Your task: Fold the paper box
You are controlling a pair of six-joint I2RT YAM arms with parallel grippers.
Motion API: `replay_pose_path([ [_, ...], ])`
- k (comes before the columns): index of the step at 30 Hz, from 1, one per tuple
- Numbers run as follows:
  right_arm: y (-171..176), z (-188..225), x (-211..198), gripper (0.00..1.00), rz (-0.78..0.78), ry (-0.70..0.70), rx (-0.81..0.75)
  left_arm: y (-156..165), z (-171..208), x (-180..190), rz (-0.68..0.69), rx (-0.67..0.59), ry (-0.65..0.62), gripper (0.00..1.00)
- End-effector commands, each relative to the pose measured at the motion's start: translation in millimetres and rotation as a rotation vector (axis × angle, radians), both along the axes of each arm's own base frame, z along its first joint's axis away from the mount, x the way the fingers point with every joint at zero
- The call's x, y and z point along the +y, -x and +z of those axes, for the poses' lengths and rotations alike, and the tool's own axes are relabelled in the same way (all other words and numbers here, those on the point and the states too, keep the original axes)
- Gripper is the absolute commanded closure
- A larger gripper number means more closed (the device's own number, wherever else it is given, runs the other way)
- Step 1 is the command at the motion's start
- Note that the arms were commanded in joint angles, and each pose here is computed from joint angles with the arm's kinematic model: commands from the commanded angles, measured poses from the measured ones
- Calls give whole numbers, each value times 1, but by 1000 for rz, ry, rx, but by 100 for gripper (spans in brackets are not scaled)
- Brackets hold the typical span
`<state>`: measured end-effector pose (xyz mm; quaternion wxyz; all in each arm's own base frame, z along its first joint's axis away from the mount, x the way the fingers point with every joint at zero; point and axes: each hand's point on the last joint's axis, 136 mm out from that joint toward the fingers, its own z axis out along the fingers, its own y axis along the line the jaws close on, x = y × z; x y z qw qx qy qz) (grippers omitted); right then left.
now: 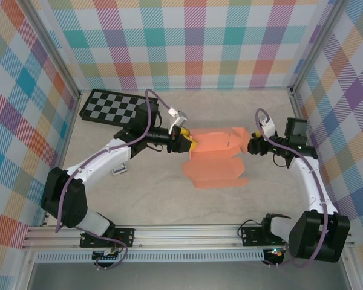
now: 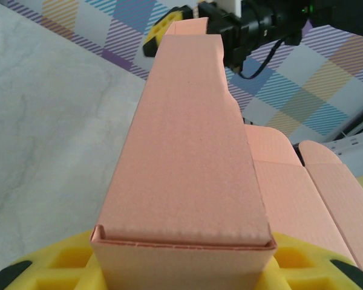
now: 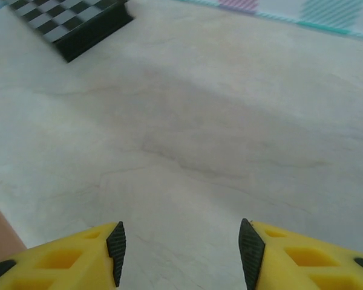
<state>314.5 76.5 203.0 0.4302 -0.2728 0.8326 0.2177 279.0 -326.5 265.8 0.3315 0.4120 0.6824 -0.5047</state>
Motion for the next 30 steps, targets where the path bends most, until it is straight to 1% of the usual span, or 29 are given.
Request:
replay_pose_path([
  [1, 16, 13, 21, 45, 147, -66, -51, 3, 24, 1, -24, -35, 39, 79],
  [7, 42, 30, 46, 46, 297, -162, -103, -1, 25, -1, -22, -37, 42, 79],
  [13, 64, 34, 65, 47, 426, -191, -131, -3, 21, -2, -25, -34, 45, 79],
  [17, 65, 36, 65, 48, 427, -196, -141, -3, 17, -2, -29, -33, 44, 79],
  [21, 60, 35, 65, 51, 407, -199, -144, 0, 15, -2, -41, -28, 48, 79],
  [25, 50, 34, 64, 45, 351, -222, -125, 0, 13, -2, -40, -32, 47, 79],
  [30, 62, 41, 75, 39, 424, -282, -118, -4, 4, -3, -25, -12, 28, 79],
])
